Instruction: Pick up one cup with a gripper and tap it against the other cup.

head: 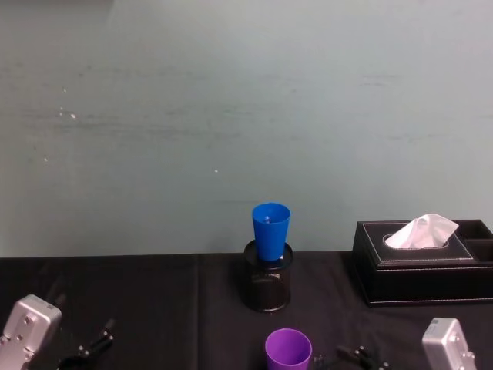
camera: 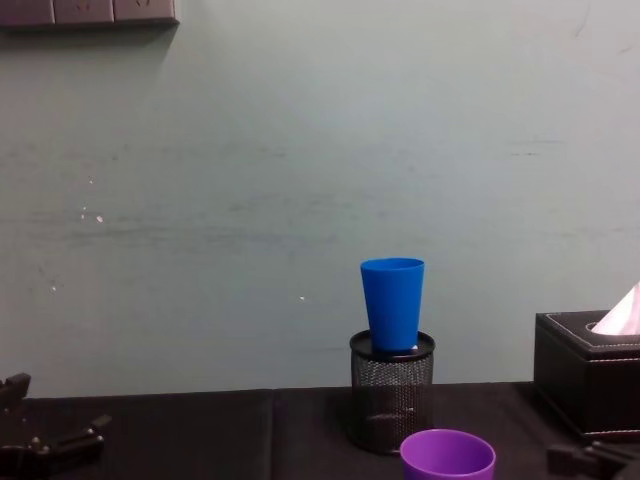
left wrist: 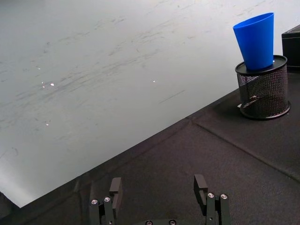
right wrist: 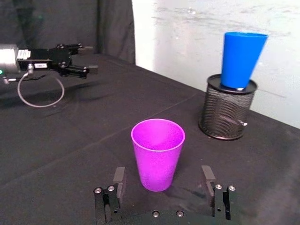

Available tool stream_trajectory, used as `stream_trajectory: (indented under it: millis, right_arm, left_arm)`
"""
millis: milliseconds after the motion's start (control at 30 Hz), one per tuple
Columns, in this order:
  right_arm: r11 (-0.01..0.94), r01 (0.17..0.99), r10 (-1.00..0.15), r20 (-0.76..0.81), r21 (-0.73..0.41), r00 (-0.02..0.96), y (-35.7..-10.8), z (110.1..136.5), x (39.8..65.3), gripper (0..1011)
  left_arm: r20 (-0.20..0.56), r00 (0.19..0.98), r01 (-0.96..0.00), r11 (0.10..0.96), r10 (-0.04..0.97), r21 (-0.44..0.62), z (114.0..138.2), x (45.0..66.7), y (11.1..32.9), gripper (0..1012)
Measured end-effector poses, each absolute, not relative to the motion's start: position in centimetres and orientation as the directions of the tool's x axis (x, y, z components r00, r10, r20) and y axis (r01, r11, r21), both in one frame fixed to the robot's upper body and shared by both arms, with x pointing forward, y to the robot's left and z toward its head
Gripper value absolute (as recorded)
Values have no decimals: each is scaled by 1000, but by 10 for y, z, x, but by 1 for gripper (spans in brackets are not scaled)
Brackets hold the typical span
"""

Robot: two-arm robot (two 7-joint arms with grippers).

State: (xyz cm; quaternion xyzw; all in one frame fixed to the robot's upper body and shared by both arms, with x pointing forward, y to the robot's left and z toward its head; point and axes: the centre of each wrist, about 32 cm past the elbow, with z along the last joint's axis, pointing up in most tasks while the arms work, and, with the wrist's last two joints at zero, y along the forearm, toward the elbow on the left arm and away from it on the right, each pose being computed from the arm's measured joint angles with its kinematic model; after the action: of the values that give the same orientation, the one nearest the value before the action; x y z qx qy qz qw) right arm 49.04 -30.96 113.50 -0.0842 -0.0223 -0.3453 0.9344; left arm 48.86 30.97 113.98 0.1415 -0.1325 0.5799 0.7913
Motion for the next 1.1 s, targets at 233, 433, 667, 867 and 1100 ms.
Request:
stream_trajectory:
  millis: [233, 433, 667, 867, 1100]
  right_arm:
    - [770, 621, -615, 90, -146, 783, -302, 1129, 502, 1003]
    - [783, 607, -601, 83, -139, 795, -295, 1125, 513, 1003]
    - [791, 599, -596, 66, -123, 801, -289, 1120, 525, 1003]
    - [795, 595, -593, 59, -115, 803, -285, 1118, 532, 1003]
    - [803, 587, -585, 52, -102, 809, -278, 1116, 541, 1003]
  left_arm:
    - [374, 292, -955, 287, 880, 70, 1140, 489, 310, 1000]
    - [374, 292, -955, 287, 880, 70, 1140, 489, 310, 1000]
    - [374, 292, -955, 287, 880, 70, 1140, 489, 310, 1000]
    - [374, 292, -955, 287, 880, 70, 1140, 489, 310, 1000]
    - [374, 292, -955, 287, 880, 70, 1140, 489, 310, 1000]
